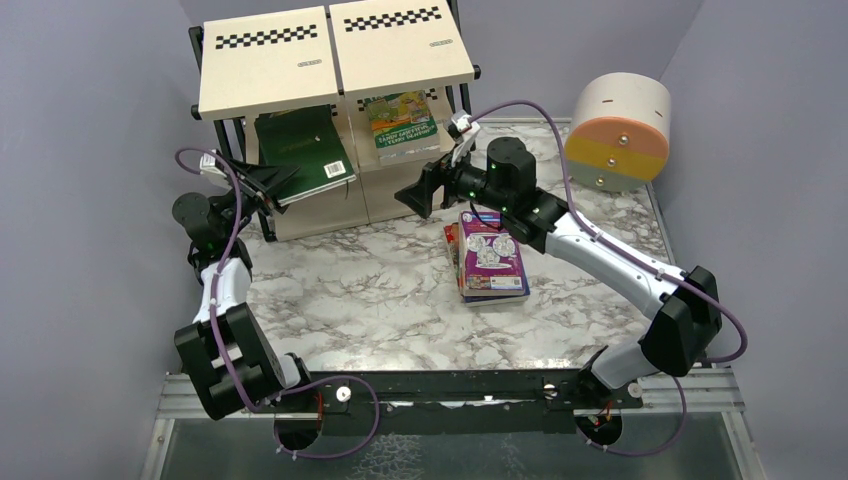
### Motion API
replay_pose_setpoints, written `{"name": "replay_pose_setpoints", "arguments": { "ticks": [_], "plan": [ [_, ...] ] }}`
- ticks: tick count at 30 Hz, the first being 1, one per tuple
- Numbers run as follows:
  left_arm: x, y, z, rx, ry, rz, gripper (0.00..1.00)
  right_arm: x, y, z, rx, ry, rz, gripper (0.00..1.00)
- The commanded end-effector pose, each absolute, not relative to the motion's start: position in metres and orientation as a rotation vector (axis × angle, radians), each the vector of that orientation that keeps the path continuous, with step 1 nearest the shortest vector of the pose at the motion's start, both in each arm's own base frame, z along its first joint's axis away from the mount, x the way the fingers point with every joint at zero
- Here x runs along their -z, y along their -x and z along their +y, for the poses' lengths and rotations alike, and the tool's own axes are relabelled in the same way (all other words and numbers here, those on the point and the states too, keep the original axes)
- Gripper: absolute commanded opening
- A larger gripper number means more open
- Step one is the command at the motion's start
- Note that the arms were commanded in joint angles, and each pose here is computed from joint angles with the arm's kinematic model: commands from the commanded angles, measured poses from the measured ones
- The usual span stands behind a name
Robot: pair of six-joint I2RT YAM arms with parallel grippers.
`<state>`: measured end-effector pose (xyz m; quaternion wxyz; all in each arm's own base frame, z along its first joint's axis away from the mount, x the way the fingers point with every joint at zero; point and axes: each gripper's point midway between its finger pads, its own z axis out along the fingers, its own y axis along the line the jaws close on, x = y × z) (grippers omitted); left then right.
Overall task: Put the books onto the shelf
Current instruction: Place the book on the shelf.
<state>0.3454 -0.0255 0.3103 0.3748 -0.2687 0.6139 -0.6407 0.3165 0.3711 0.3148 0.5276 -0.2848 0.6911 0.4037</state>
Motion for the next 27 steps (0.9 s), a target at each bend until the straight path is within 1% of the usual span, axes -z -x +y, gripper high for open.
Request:
{"name": "replay_pose_setpoints", "arguments": {
  "ticks": [1, 10, 27],
  "plan": [
    [-0.314, -0.339, -0.026, 1.617, 0.611, 1.563, 0.45, -0.33, -0.32, 0.377, -0.96, 0.681, 1.598, 0.92],
    [-0.301, -0.332, -0.029, 1.616, 0.626, 1.577, 0.51, -0.33, -0.319, 0.382, -0.964, 0.693, 1.599, 0.92],
    [-0.303, -0.308, -0.04, 1.617, 0.644, 1.537, 0.5, -0.327, -0.316, 0.389, -0.96, 0.706, 1.603, 0.92]
  ]
}}
